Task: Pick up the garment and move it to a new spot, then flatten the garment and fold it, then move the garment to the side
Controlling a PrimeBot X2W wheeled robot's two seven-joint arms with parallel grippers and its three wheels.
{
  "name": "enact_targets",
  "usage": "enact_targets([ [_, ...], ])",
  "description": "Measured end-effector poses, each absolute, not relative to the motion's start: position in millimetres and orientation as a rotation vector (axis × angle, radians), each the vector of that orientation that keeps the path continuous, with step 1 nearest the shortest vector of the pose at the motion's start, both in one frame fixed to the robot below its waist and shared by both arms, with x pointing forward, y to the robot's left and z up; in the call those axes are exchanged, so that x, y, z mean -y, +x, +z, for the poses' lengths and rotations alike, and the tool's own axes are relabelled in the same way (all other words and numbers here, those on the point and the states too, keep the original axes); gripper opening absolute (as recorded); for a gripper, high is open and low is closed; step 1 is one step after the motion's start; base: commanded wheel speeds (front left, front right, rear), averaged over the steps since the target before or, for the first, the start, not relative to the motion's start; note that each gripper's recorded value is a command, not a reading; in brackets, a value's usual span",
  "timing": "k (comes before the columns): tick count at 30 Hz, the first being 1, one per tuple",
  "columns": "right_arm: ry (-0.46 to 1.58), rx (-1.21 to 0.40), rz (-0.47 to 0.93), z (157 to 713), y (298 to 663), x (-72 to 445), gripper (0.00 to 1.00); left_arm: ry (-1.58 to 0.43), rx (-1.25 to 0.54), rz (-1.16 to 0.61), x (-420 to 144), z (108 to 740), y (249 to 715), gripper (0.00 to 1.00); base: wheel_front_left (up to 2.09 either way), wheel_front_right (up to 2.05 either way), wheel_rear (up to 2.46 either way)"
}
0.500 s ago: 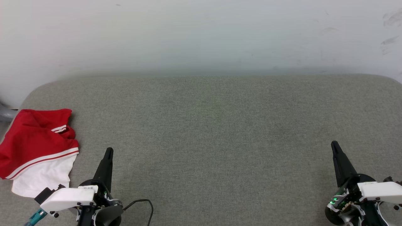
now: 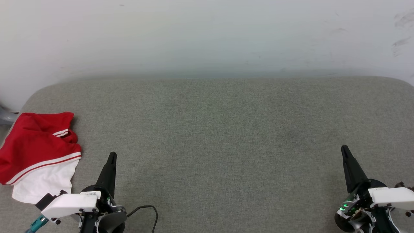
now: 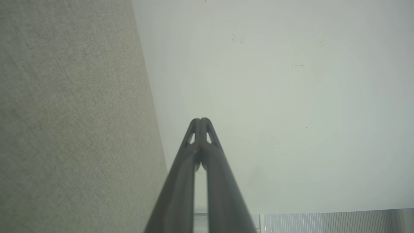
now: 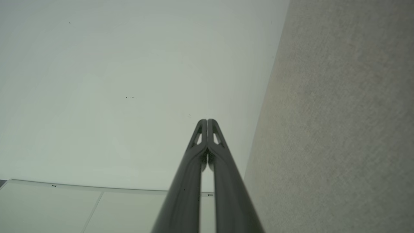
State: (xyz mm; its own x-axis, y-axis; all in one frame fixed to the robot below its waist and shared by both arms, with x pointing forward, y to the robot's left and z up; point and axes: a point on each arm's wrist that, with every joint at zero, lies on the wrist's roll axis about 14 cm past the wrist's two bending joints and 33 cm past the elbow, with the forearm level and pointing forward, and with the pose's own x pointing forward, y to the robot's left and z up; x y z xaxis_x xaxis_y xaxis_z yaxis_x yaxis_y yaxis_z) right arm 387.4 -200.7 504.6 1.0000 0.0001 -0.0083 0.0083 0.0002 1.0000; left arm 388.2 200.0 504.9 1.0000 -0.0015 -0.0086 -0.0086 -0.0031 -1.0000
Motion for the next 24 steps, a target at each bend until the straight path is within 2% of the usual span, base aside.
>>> enact_targets([
  [24,1.571,-0.007,-0.006,504.6,387.4,200.7,0.0,-1.574,-0.008,0.006,-200.0,504.9,388.2,0.0,0.0,0.0,0.0],
])
